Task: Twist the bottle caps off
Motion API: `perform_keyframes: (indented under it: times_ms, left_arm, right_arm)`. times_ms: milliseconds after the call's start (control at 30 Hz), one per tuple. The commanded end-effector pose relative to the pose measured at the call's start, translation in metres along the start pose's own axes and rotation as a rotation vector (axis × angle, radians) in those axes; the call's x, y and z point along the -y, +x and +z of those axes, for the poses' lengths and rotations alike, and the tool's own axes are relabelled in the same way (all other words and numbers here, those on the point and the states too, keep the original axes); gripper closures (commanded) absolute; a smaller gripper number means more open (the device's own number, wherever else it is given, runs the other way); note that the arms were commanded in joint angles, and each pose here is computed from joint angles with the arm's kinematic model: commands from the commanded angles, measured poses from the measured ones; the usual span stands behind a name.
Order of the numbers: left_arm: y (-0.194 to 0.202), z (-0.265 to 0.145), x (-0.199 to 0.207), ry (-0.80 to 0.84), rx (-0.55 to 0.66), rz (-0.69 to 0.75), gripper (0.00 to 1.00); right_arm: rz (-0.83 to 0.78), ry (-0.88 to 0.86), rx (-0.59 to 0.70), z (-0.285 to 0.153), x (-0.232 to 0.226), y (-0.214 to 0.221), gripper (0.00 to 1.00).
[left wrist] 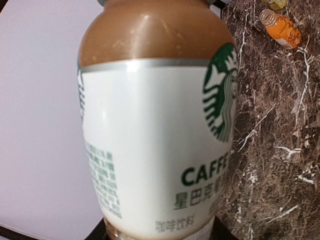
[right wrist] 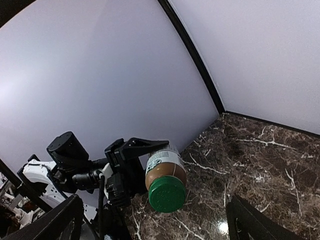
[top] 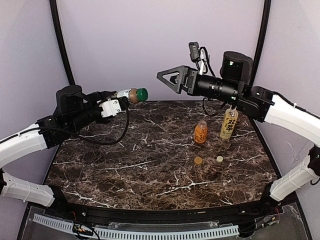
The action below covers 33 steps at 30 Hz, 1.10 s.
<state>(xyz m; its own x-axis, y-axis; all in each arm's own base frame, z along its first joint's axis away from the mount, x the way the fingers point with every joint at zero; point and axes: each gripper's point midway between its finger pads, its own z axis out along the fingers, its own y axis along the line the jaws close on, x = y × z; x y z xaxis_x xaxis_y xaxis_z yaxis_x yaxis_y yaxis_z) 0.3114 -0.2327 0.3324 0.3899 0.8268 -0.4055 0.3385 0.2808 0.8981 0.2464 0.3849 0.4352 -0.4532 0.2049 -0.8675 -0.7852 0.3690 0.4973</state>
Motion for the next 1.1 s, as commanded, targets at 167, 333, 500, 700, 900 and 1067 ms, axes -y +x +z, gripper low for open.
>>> perform_keyframes:
  times_ms: [167, 333, 500, 700, 900, 1067]
  left_arm:
    - [-0.02, -0.011, -0.028, -0.256, 0.056, 0.402, 0.65]
    - [-0.017, -0.011, -0.024, -0.245, 0.046, 0.41, 0.65]
    - [-0.017, -0.009, -0.019, -0.232, 0.052, 0.419, 0.65]
    - [-0.018, -0.008, -0.018, -0.231, 0.055, 0.422, 0.65]
    - [-0.019, -0.008, -0.016, -0.225, 0.054, 0.419, 0.65]
    - [-0.018, -0.008, -0.016, -0.223, 0.053, 0.412, 0.65]
  right_arm:
    - [0.129, -0.01, -0.236, 0.033, 0.016, 0.056, 0.14]
    - [0.167, -0.046, -0.276, 0.041, 0.014, 0.069, 0.22]
    - [0.178, -0.095, -0.263, 0.043, 0.007, 0.07, 0.27]
    - [0.197, -0.114, -0.283, 0.051, 0.007, 0.077, 0.4]
    - [0.19, -0.125, -0.278, 0.052, 0.006, 0.075, 0.48]
    - [0.205, -0.129, -0.289, 0.054, 0.008, 0.082, 0.58]
